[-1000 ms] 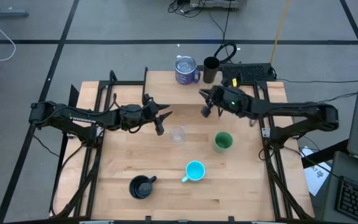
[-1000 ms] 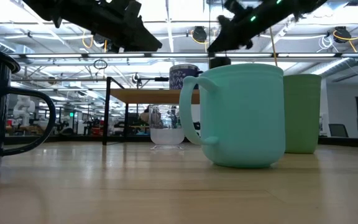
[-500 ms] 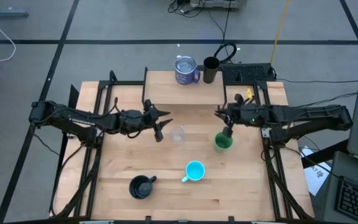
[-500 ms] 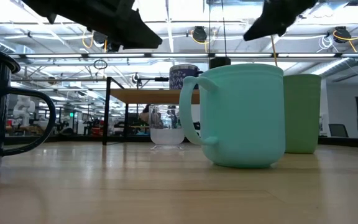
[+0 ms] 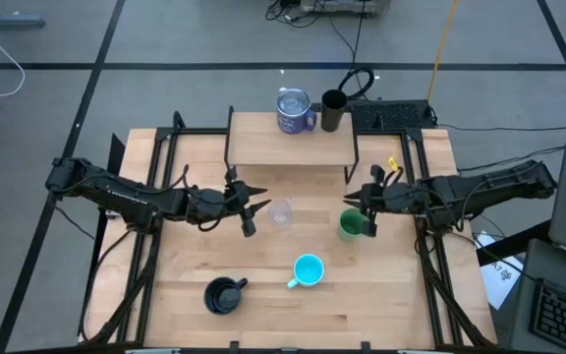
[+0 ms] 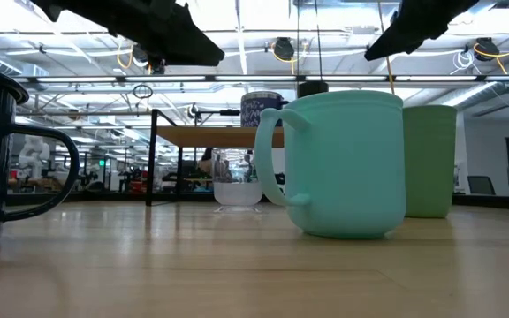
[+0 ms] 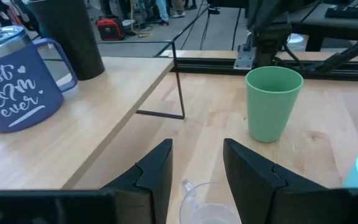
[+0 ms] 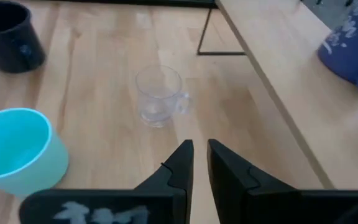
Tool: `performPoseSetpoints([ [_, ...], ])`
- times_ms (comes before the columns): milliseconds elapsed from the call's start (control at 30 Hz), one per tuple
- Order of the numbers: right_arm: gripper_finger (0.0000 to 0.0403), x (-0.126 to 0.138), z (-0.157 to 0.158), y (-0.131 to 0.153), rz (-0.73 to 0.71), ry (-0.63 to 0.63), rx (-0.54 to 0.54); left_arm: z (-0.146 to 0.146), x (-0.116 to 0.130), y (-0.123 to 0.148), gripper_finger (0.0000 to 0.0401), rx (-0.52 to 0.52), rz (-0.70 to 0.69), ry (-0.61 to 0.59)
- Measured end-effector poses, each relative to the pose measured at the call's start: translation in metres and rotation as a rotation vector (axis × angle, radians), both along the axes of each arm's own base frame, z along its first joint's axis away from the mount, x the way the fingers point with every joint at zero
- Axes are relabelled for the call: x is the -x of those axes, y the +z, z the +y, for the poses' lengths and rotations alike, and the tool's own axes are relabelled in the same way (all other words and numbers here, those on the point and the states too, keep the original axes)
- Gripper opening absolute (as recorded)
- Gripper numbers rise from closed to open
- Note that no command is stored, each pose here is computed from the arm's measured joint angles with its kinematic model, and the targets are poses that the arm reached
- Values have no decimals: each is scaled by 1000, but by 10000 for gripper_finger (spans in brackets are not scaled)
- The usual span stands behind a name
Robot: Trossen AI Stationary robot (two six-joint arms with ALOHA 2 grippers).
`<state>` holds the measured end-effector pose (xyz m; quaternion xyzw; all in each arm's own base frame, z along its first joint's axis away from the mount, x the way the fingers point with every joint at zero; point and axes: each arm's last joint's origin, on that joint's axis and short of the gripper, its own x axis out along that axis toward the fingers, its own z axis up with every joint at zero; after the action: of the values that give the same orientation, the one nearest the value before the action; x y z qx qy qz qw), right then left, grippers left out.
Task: Stack small to large cups/mugs on shelf
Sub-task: Put the light blue mug on the shelf
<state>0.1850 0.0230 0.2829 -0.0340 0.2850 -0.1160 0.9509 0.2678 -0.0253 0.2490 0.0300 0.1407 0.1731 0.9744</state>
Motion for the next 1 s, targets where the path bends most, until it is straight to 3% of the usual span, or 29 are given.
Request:
performPoseSetpoints([
  [400, 36, 1, 25, -6, -77, 99, -63, -20, -2, 28, 145, -8, 126, -28],
  [733, 36, 7, 44, -6, -109, 92, -21, -50, 5, 39, 145, -37, 107, -68],
  [1000, 36, 10, 57, -32, -183, 143, -46, -73, 13, 39, 145, -3, 79, -96],
])
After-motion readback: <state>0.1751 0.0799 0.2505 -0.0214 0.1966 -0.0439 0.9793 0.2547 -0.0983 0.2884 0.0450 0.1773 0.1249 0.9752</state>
